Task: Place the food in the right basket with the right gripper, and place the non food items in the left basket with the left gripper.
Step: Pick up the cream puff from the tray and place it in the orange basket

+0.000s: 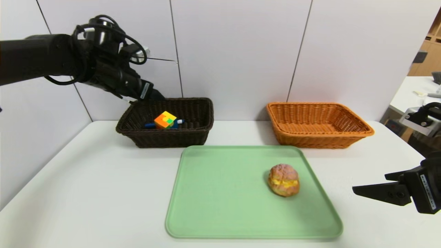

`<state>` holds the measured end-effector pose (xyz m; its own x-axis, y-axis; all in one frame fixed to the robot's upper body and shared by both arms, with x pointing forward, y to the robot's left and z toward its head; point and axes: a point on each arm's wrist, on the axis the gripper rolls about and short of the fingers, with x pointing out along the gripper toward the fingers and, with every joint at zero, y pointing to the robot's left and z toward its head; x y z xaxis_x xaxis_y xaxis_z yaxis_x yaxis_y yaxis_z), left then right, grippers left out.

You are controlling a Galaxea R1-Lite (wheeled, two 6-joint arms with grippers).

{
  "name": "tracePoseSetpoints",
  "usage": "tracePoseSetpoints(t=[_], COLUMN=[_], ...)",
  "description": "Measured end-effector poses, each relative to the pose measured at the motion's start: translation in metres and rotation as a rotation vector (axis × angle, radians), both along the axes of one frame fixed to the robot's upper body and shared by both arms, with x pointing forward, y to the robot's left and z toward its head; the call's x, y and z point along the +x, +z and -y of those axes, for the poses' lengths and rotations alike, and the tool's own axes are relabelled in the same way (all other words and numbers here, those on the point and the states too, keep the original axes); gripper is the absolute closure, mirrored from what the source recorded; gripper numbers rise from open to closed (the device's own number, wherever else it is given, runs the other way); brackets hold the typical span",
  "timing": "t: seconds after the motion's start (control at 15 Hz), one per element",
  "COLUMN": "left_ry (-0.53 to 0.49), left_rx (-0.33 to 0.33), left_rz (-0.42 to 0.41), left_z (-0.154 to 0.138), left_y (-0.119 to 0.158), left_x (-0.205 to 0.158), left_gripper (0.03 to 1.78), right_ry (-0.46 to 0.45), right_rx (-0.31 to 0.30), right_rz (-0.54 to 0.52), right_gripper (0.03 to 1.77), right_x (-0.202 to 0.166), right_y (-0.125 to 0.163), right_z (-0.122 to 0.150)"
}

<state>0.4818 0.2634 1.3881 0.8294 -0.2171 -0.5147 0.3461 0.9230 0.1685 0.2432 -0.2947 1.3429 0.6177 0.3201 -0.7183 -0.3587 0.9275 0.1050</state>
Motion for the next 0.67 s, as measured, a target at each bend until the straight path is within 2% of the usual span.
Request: tracePoseSetpoints(t=[0.13,0.33,0.67], left_ry=[0.031,0.027,-0.077], left_rx=[-0.067,-0.125,-0.186], left_rz=[-0.091,-0.196,-0.335], left_z=[0.006,0.022,0.056], left_y=[0.005,-0.001,-0.018], left_x=[-0.031,-0.078,-0.161], left_gripper=[0.17,0.15,0.14], right_ry=[0.024,0.078,0.173], right_rx=[0.000,-0.002,-0.019], right_rz=[0.003,0.002,-0.029], right_gripper=[0.10,0.10,0.10], right_x=[0.004,0.014,0.034], right_y=[0.003,0.006,0.004], right_z=[-0.005,-0.017,-0.045])
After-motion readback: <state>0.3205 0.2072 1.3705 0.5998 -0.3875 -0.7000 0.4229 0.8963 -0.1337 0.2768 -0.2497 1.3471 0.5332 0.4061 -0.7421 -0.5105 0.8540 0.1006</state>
